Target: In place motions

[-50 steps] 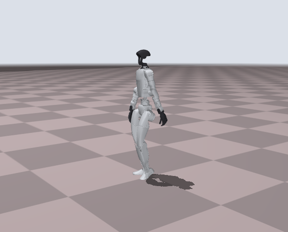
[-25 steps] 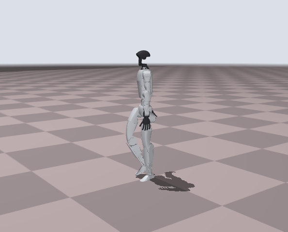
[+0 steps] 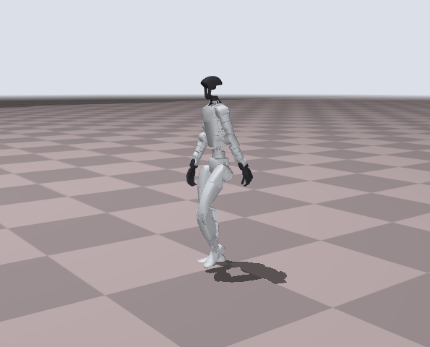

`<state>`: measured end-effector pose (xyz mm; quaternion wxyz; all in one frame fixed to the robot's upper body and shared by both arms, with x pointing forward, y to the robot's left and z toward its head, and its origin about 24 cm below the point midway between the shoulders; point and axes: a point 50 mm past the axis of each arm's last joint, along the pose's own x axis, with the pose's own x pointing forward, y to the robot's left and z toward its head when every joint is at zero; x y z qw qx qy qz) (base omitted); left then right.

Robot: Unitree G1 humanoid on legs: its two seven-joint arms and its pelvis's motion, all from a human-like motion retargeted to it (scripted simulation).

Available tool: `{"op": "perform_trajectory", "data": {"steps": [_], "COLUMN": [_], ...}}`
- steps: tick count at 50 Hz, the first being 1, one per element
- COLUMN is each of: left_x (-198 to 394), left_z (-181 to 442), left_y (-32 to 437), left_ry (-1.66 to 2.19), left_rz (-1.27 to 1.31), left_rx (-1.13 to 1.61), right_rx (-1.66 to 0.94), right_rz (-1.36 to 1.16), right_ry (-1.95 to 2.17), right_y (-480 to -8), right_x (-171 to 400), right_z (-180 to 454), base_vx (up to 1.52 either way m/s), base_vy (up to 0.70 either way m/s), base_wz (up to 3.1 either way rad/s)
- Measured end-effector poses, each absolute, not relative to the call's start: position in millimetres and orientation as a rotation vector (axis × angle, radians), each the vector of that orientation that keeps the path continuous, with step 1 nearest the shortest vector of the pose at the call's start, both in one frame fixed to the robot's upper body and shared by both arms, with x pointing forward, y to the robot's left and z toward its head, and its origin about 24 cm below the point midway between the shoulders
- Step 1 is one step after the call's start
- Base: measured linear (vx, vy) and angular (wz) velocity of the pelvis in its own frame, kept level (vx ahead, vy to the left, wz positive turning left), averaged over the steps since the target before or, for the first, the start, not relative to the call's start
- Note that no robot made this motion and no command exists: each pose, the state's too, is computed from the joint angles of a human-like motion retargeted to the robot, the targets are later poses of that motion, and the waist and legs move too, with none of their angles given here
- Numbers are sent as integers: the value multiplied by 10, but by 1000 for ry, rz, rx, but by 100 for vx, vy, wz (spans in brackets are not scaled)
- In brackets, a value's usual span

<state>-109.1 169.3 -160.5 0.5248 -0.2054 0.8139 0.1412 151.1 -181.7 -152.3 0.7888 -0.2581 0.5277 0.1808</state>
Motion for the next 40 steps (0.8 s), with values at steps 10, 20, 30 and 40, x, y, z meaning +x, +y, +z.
{"op": "perform_trajectory", "data": {"steps": [10, 20, 30, 40], "left_x": [6, 1191, 219, -534], "left_z": [-1787, -1578, -1791, -1708], "left_y": [1891, 2301, 1975, 1862], "left_ry": [1613, 1243, 1532, 1787], "left_rz": [342, 217, 214, 311], "left_rx": [-397, -96, -202, -470], "right_rx": [-459, -364, -425, -558], "right_rz": [307, 50, 189, 386], "right_ry": [1783, 2050, 2036, 1379], "right_y": [-2292, -2473, -2389, -2121], "right_x": [23, -859, -715, 1415], "right_z": [-1717, -1530, -1577, -1532], "base_vx": [9, -2, 16, -29], "base_vy": [4, 1, -3, -8], "base_wz": [-14, 31, -5, -2]}}
